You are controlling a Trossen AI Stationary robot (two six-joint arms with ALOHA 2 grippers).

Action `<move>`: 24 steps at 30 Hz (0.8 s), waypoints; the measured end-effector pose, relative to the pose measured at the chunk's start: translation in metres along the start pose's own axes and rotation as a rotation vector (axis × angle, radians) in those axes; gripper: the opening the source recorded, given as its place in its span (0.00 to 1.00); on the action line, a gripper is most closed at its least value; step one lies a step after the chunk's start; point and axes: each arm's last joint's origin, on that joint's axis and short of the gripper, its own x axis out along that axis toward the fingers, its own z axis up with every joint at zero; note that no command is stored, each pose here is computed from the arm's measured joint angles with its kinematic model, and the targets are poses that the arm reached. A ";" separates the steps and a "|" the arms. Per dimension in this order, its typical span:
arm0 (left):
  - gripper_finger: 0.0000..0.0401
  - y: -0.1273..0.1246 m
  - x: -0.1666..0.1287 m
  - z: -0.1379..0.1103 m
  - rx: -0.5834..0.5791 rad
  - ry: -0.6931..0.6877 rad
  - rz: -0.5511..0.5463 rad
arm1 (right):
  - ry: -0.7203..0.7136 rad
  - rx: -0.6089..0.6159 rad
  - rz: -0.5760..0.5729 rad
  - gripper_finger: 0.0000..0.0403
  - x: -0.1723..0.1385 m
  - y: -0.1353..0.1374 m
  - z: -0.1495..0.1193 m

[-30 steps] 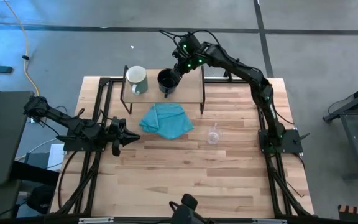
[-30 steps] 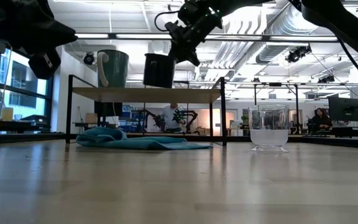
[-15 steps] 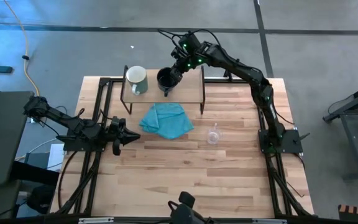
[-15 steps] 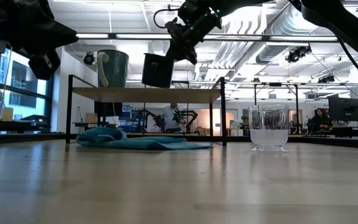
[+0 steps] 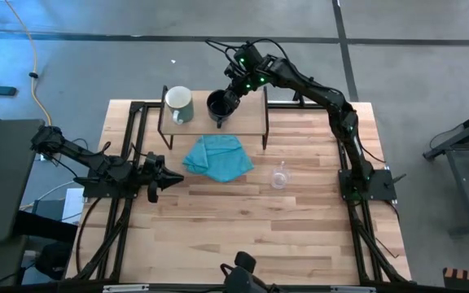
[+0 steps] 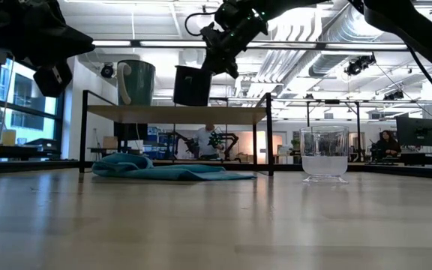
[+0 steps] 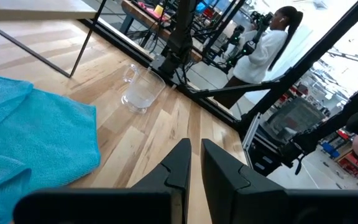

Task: Stack small to large cups/mugs on shelf
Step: Put the blue mug on the shelf

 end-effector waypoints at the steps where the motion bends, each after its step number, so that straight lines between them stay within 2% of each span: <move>1: 0.06 0.000 0.000 0.000 0.000 0.000 0.000 | 0.000 -0.007 0.000 0.00 0.000 0.000 0.000; 10: 0.06 0.000 0.000 0.000 -0.002 0.000 0.000 | -0.026 -0.015 -0.006 0.00 0.000 -0.001 0.003; 15: 0.06 0.000 0.000 0.000 -0.004 -0.001 -0.001 | 0.021 0.022 0.000 0.00 0.010 -0.006 -0.004; 24: 0.06 0.000 0.000 0.000 -0.004 -0.001 -0.001 | 0.022 0.023 0.006 0.00 0.011 -0.007 -0.004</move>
